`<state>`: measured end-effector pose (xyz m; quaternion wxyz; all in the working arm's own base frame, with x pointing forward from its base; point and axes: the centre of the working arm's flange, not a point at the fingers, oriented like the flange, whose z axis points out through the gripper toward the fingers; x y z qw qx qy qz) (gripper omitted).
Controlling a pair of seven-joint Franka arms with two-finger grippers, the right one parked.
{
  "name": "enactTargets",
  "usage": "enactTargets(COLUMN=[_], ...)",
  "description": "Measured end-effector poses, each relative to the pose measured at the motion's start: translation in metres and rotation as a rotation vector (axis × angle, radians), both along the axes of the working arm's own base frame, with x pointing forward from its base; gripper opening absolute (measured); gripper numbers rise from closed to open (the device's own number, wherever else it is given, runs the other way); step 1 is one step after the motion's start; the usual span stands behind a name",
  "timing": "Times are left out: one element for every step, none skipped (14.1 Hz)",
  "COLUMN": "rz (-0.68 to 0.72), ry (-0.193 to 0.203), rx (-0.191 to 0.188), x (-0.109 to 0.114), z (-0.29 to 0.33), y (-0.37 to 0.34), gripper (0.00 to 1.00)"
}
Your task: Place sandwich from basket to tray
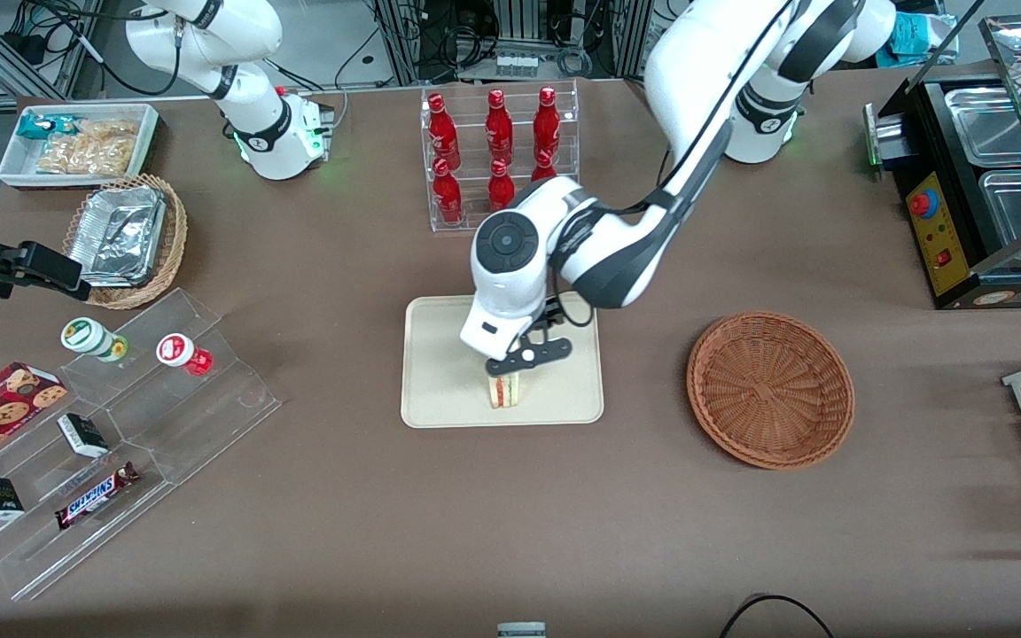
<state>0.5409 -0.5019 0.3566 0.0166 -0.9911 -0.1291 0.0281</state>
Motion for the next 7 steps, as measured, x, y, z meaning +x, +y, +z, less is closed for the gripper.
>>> enactTargets(rz=[0.009,0.027,0.042,0.049,0.043,0.027,0.013], ry=[0.023,0.047,0.070,0.088,0.104,0.121,0.134], rx=[0.028,0.055,0.077,0.094,0.103,0.109,0.111], x=[0.005,0.012,0.019,0.026,0.033,0.037,0.040], z=[0.012,0.024,0.033,0.038,0.041,0.041,0.041], y=[0.016,0.036,0.058,0.081,0.108,0.137,0.166], gripper=[1.00,1.00,1.00,1.00,1.00,1.00,1.00])
